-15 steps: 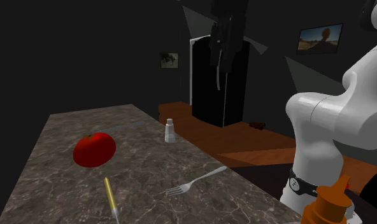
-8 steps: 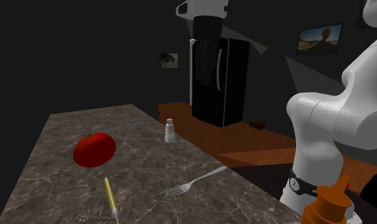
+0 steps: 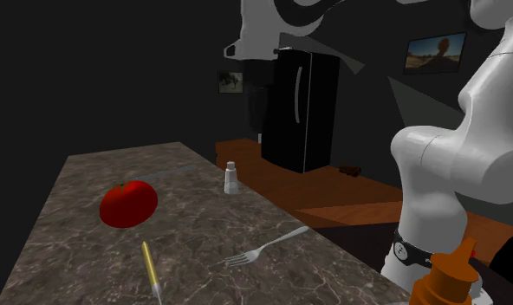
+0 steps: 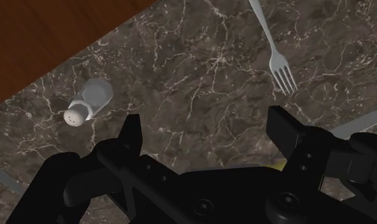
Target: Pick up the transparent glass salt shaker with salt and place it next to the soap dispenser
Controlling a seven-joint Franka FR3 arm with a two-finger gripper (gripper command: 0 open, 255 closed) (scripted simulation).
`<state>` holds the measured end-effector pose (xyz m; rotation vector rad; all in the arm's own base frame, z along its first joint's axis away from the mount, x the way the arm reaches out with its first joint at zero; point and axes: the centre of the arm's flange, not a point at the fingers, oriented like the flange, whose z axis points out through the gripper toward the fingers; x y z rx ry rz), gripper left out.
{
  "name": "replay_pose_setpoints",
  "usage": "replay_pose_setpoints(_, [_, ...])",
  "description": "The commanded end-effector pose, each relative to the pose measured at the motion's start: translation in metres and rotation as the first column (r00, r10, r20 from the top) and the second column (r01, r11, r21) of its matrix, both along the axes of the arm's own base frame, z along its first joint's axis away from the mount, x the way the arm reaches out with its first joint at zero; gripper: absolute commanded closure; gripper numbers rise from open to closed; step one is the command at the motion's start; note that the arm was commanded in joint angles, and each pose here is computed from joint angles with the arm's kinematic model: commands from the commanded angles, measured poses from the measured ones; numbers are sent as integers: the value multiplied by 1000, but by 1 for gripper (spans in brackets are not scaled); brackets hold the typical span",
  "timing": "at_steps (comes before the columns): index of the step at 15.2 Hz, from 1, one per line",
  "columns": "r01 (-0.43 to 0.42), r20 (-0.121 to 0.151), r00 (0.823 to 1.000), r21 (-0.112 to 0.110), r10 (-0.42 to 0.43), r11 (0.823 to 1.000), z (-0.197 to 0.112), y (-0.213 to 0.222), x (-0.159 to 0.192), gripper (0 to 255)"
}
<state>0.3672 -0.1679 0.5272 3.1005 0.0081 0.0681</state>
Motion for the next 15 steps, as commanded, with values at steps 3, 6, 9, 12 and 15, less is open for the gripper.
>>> replay_pose_setpoints(3, [-1, -7, 1000, 27, 1, 1000, -27, -48, 17, 0])
replay_pose_setpoints(6, [-1, -13, 1000, 48, 1, 999, -48, -82, 30, 0])
replay_pose_setpoints(9, [0, -19, 1000, 69, 2, 998, -70, -116, 42, 0])
replay_pose_setpoints(12, [0, -24, 1000, 89, 2, 996, -94, -149, 55, 0])
replay_pose_setpoints(15, [1, -30, 1000, 110, 3, 994, -117, -182, 67, 0])
